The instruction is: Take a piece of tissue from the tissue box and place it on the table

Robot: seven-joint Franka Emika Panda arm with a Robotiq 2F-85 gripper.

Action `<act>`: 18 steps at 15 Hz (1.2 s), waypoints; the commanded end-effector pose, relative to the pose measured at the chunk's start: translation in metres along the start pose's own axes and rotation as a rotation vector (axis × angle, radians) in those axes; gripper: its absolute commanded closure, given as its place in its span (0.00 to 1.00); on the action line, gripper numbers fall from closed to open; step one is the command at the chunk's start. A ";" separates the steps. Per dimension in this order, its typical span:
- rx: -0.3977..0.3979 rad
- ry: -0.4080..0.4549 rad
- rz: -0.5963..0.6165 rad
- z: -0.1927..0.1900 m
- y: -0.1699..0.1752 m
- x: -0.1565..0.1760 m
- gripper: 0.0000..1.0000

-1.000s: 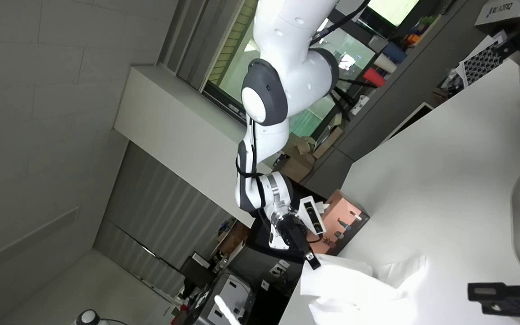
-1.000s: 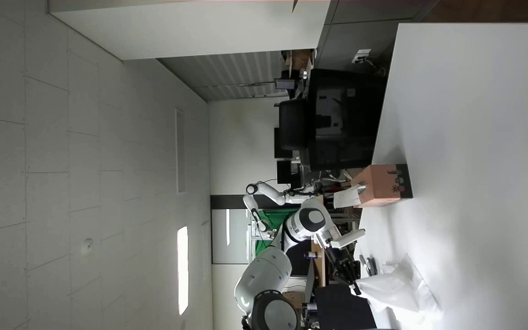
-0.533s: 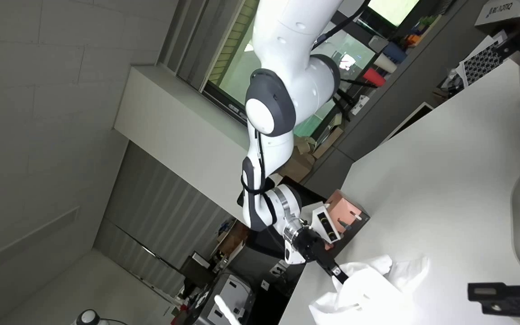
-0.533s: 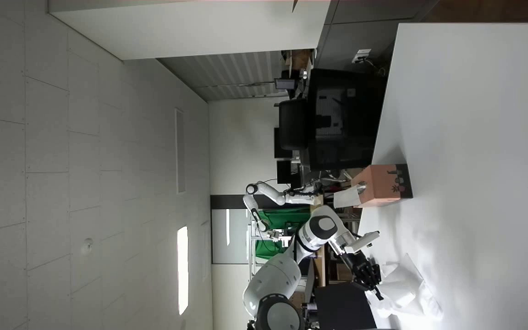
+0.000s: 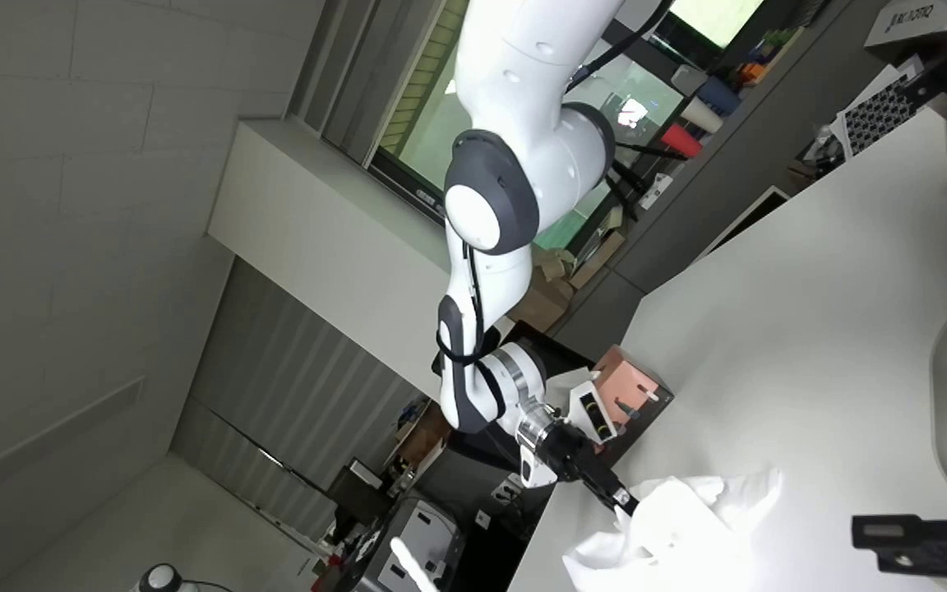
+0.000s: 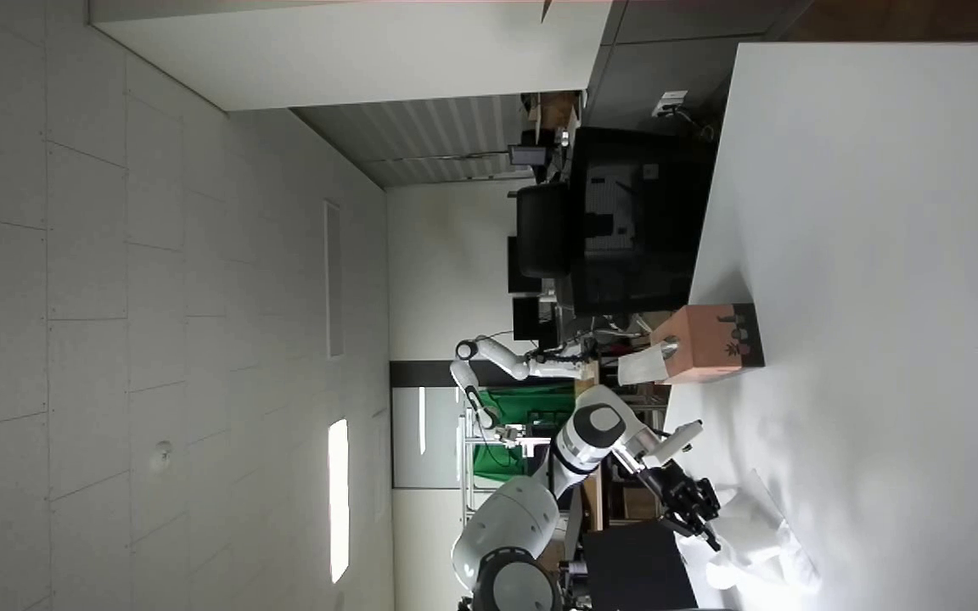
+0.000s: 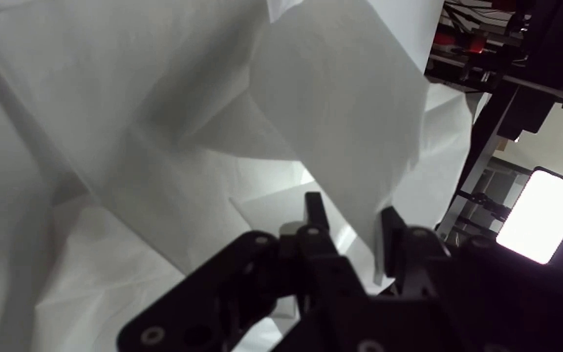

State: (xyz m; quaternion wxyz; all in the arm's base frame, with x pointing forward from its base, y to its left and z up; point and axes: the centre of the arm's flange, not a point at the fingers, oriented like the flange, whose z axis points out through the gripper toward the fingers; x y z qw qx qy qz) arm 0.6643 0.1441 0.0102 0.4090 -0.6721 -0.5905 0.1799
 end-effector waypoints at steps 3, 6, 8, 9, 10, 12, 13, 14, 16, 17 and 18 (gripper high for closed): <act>-0.059 0.077 -0.074 -0.070 -0.024 0.030 0.27; -0.110 0.088 -0.102 -0.102 -0.051 0.042 0.06; -0.137 0.088 -0.109 -0.118 -0.065 0.046 0.00; -0.141 0.088 -0.112 -0.124 -0.070 0.047 0.00; -0.145 0.089 -0.113 -0.129 -0.074 0.048 0.00; -0.144 0.077 -0.109 -0.137 -0.082 0.048 0.00; -0.133 0.070 -0.101 -0.139 -0.085 0.048 0.00; -0.104 0.066 -0.095 -0.141 -0.088 0.046 0.00; -0.117 0.070 -0.118 -0.128 -0.084 0.046 0.00; -0.113 0.070 -0.117 -0.129 -0.084 0.045 0.00; -0.112 0.070 -0.116 -0.129 -0.084 0.044 0.00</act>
